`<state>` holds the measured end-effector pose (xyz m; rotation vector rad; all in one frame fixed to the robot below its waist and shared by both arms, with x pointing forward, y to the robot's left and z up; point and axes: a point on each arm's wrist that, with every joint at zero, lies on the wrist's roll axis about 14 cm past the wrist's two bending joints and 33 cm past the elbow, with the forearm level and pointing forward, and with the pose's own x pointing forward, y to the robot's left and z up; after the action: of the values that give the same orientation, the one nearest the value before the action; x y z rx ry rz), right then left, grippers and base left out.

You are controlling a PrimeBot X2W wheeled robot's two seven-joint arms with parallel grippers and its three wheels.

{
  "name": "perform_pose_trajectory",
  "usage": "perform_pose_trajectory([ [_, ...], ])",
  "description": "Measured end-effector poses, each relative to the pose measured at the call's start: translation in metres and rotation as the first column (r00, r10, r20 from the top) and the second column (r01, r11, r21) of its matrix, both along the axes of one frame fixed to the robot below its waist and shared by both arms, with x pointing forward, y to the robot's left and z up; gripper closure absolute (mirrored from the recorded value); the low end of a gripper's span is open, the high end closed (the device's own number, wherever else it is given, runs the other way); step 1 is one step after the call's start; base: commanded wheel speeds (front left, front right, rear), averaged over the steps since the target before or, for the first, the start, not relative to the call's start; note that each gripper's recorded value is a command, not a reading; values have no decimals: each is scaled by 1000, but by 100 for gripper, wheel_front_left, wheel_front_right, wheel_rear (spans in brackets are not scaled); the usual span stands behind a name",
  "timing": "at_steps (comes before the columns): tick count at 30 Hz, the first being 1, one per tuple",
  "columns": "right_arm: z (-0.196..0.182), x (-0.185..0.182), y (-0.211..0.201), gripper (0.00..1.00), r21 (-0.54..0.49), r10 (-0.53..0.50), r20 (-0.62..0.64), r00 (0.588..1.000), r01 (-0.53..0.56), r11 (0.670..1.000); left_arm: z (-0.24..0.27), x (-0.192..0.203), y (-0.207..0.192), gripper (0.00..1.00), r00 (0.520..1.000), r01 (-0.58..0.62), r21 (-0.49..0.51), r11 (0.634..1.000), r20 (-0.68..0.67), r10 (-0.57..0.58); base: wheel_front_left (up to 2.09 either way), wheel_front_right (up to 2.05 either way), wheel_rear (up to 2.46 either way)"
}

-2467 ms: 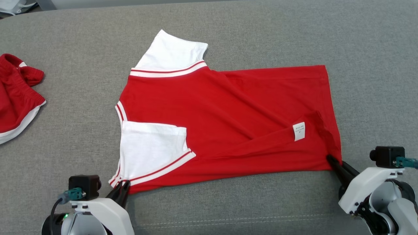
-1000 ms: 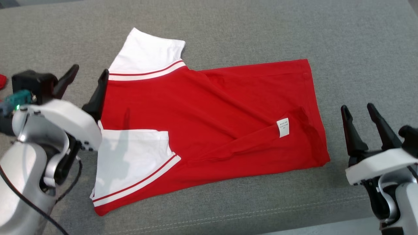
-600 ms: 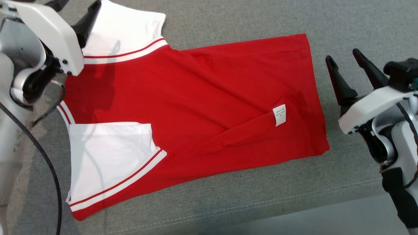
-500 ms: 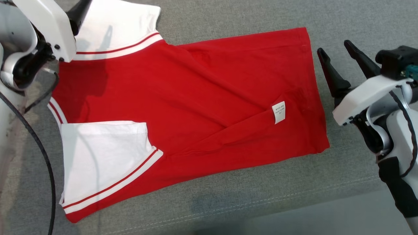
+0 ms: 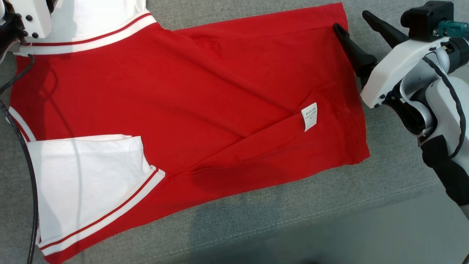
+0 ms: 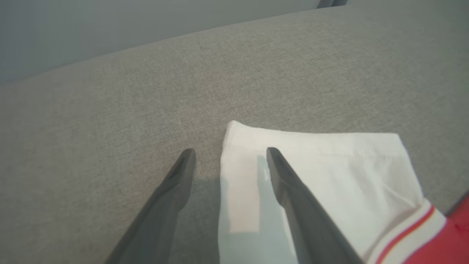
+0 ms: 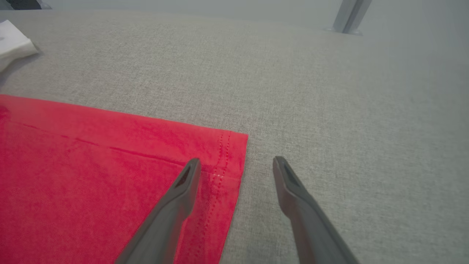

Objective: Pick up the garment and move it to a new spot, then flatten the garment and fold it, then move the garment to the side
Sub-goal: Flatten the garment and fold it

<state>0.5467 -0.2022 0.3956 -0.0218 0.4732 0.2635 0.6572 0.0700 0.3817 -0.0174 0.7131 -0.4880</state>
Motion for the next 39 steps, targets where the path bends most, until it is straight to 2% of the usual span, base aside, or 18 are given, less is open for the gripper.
perform_pose_trajectory([
  [12, -15, 13, 11, 0, 25, 28, -82, 996, -26, 999, -21, 0, -6, 0, 998, 22, 12, 1000, -64, -21, 0, 0, 0],
  [13, -15, 14, 12, 0, 28, 33, -85, 996, -30, 999, -21, 0, -7, 2, 998, 24, 11, 1000, -65, -24, 0, 0, 0],
  [14, -15, 13, 14, 0, 32, 35, -88, 995, -33, 999, -20, 0, -8, 17, 997, 28, 12, 1000, -66, -27, 0, 0, 0],
  [15, -14, 14, 15, 0, 35, 37, -91, 995, -34, 999, -20, 0, -9, 50, 997, 32, 12, 999, -75, -31, 0, 0, 0],
  [16, -15, 14, 16, 12, 36, 38, -96, 995, -35, 999, -20, 0, -10, 64, 996, 36, 12, 999, -77, -35, 0, 0, 0],
  [17, -16, 13, 16, 60, 37, 38, -101, 994, -34, 999, -21, 0, -11, 100, 996, 39, 13, 999, -78, -38, 0, 0, 0],
  [18, -15, 14, 17, 100, 41, 38, -95, 995, -34, 999, -22, 0, -12, 100, 996, 40, 14, 999, -77, -38, 0, 0, 0],
  [27, -9, 16, 21, 100, 58, 53, -55, 997, -50, 997, -4, 5, -16, 100, 999, 30, -35, 999, -14, -30, 0, 0, 0],
  [31, -3, 14, 18, 100, 51, 66, -38, 997, -64, 997, 17, 5, -17, 100, 1000, 22, -93, 995, 19, -20, 0, 0, 0],
  [37, 18, 15, 22, 100, 57, 126, 29, 992, -128, 990, 55, 0, -9, 100, 990, 72, -83, 994, 126, -61, 0, 0, 0],
  [39, 23, 13, 21, 100, 51, 145, 40, 989, -147, 988, 70, -1, -3, 100, 986, 69, -109, 992, 160, -51, 0, 0, 0],
])
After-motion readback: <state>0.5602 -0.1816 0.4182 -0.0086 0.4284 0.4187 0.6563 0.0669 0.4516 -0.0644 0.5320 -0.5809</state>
